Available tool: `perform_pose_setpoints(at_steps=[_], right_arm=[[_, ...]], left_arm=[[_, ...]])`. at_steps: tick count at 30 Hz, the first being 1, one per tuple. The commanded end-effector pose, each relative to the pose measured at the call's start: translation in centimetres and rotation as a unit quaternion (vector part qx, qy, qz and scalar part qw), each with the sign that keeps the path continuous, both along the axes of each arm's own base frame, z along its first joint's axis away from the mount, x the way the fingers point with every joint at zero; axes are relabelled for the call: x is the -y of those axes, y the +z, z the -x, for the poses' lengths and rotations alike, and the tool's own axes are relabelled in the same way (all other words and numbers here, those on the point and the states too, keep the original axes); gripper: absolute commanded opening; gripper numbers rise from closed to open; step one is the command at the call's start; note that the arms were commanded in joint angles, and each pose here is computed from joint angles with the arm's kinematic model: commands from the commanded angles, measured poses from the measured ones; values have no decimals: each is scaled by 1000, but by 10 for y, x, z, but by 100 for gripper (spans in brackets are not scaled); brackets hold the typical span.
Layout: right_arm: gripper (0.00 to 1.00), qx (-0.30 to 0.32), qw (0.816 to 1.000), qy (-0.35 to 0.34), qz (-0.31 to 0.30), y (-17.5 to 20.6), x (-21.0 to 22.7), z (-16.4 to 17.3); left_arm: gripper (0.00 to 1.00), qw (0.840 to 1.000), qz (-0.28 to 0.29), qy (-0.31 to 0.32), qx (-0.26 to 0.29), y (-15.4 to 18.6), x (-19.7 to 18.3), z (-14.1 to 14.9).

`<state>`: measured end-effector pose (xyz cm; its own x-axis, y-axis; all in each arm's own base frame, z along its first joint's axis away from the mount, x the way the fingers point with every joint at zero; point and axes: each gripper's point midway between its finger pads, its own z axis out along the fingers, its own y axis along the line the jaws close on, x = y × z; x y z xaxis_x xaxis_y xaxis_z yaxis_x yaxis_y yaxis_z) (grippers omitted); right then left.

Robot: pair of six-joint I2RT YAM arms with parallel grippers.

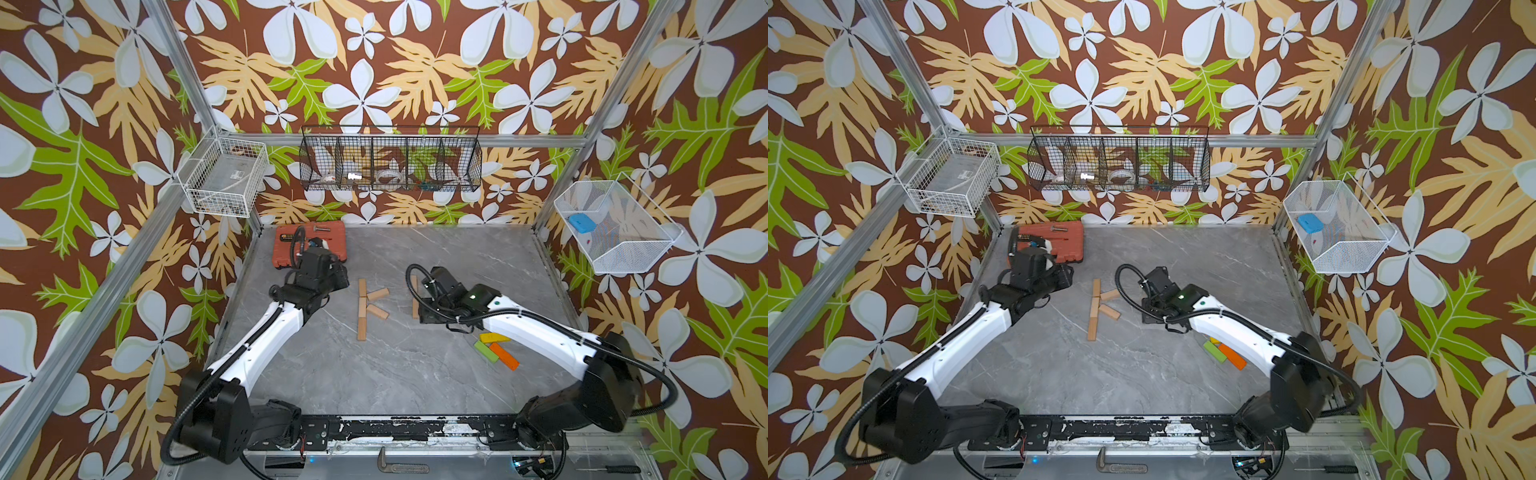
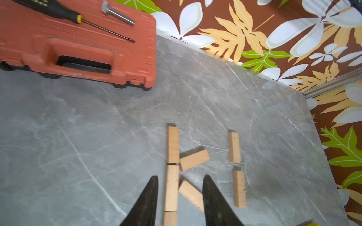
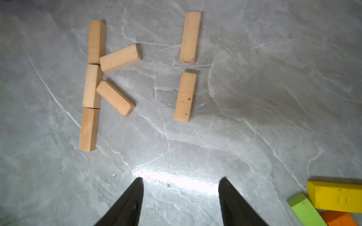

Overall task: Assemble the letter k with building blocks
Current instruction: Assemble the building block at the center of the board.

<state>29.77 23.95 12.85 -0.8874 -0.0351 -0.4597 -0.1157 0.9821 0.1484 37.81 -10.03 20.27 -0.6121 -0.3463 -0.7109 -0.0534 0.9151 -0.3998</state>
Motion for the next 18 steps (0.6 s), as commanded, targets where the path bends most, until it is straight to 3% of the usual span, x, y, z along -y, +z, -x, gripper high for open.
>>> perform_pose_setpoints(at_steps=[1,7,10,18], right_arm=[[59,-1,998,-17,57,-18,3,-13],[54,-25,994,-16,107,-65,-8,-46],[53,-35,991,-21,124,-82,-6,-56],[49,-56,993,-13,104,-104,-13,-61]], left_arm=[[42,995,-13,-81,53,12,3,6],[58,984,-12,-163,64,23,21,15],[68,983,-12,-169,63,21,23,17],[69,986,-32,-155,49,14,15,15]])
